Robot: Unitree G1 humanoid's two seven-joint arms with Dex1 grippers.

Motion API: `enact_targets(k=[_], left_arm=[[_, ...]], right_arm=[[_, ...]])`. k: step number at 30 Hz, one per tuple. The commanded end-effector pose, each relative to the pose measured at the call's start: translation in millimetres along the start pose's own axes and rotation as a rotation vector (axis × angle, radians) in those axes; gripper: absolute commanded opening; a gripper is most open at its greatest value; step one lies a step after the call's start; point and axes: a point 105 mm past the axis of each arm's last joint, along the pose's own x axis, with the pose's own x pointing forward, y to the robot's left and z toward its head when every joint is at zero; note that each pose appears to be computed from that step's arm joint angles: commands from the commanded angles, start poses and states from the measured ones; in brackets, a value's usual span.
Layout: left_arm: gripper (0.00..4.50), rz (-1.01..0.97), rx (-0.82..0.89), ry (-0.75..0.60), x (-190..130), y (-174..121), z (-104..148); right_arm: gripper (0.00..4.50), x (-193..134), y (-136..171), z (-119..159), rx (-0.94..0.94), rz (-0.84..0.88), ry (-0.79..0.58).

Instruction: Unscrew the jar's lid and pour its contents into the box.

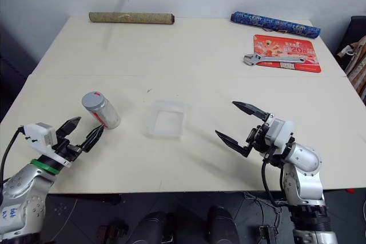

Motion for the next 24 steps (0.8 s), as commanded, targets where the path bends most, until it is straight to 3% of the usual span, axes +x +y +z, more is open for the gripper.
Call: enact_targets(k=[1, 16, 19, 23, 24], left_arm=[[4.45, -0.021, 0.023, -0.035, 7, -1, 7], [4.45, -0.034, 0.003, -0.098, 52, -7, 8], [3.8, -0.048, 0.012, -0.092, 56, -9, 7], [2.56, -0.054, 0.019, -0.093, 57, -10, 6], [2.56, -0.055, 0.02, -0.092, 58, -10, 6]], right_arm=[[4.5, 0, -3, 9, -0.034, -0.01, -0.01], [4.5, -2, 2, 6, -0.004, -0.029, -0.006], [4.5, -2, 4, 6, 0.002, -0.032, -0.006], [4.5, -2, 5, 6, 0.007, -0.036, -0.005], [4.5, -2, 6, 6, 0.009, -0.038, -0.005]])
